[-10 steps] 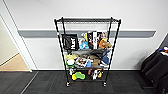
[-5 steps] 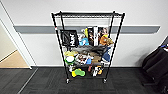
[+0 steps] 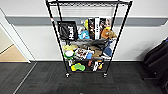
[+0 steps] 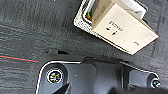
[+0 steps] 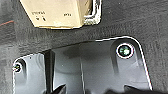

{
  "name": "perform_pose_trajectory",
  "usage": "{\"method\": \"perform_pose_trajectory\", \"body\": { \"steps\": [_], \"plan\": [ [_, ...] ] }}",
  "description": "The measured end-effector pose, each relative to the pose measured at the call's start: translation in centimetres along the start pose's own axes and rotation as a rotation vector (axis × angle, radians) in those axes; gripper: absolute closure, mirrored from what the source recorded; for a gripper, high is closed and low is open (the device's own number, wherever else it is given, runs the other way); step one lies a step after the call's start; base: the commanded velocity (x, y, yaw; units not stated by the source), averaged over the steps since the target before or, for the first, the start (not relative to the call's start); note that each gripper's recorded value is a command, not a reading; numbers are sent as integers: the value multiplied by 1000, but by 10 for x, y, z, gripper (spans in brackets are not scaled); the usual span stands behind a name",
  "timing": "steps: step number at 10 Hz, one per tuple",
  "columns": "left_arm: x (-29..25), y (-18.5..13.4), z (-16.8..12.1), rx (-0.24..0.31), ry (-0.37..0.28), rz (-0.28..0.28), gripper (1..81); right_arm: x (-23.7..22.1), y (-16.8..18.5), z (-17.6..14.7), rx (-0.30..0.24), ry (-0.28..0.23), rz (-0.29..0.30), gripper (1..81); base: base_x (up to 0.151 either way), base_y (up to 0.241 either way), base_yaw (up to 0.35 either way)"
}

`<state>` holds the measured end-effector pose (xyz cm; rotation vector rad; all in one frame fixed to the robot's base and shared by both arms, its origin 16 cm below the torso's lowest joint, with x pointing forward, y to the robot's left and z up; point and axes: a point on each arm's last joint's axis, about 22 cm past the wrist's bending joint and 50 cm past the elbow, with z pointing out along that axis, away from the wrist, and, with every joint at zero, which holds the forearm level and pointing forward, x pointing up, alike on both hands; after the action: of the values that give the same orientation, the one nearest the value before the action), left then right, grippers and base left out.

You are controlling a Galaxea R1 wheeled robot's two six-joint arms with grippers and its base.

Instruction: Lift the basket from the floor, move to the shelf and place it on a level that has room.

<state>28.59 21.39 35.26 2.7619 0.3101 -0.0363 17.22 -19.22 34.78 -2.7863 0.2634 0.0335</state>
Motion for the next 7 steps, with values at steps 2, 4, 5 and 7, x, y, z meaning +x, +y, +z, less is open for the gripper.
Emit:
{"method": "perform_pose_trajectory", "body": {
  "steps": [2, 4, 5, 7],
  "plan": [
    [17, 2, 11, -2, -2, 0, 10, 1, 5, 9, -6, -15, 20, 10, 0, 0, 0],
    [44, 8, 16, -7, 4, 11, 10, 14, 8, 17, -9, 5, 42, 10, 0, 0, 0],
    [59, 12, 19, -13, 13, 15, 10, 14, 15, 22, -20, 8, 82, 10, 0, 0, 0],
    [94, 20, 23, -22, 38, 30, 10, 34, 25, 30, -30, 36, 102, 10, 0, 0, 0]
  ]
}}
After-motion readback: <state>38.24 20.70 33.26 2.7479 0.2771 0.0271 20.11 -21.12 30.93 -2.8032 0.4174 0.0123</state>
